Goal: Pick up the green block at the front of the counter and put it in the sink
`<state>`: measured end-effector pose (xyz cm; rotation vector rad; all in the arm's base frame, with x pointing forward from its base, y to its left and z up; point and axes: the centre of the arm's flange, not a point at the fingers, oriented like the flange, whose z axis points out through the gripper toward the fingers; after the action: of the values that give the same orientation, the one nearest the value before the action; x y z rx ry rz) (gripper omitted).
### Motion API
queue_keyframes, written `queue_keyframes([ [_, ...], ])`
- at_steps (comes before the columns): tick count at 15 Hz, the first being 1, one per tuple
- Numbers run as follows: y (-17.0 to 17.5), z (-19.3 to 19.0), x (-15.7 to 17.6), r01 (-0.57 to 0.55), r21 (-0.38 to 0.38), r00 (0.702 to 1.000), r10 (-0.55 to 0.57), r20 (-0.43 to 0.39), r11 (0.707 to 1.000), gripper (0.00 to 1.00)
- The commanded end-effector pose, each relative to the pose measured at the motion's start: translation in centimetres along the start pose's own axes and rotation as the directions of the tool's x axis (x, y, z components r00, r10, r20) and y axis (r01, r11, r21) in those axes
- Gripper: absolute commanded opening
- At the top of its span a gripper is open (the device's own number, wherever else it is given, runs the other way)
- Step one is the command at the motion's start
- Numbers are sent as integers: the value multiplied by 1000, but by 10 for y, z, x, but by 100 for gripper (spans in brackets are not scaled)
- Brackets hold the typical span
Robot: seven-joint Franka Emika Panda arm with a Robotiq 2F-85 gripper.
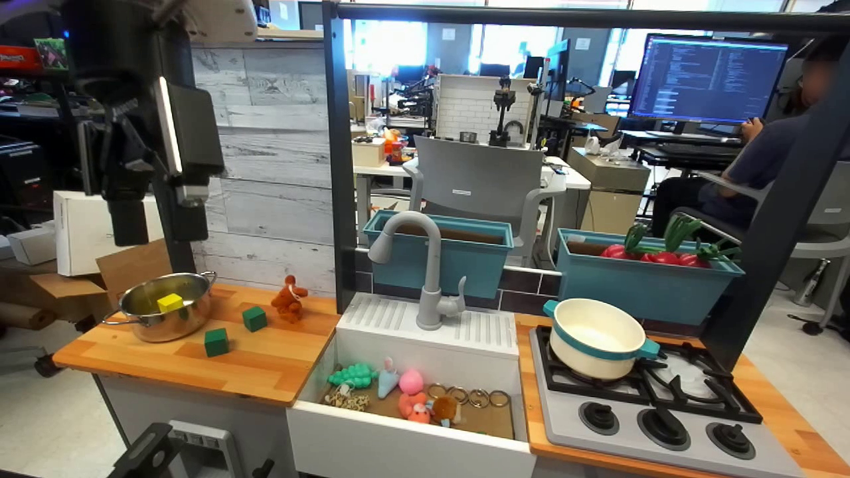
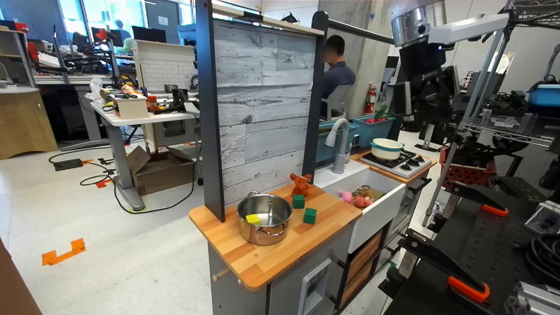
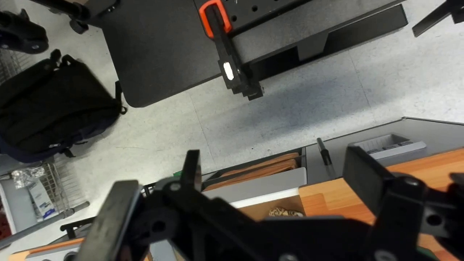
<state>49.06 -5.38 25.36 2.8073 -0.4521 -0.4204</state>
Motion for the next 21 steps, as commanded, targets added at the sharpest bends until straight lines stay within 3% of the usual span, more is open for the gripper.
queue_keyframes([
  [1,-33,49,54,84,13,996,-85,28,996,100],
  [4,-66,81,96,137,-25,990,-136,44,990,100],
  [7,-106,97,125,139,-70,990,-139,9,988,100],
  [10,-143,96,128,168,-142,981,-179,-70,975,100],
  [12,-160,96,126,239,-177,964,-255,-75,955,100],
  [17,-175,132,127,507,-177,861,-505,59,844,100],
  [21,-165,167,135,658,-190,753,-633,179,729,100],
])
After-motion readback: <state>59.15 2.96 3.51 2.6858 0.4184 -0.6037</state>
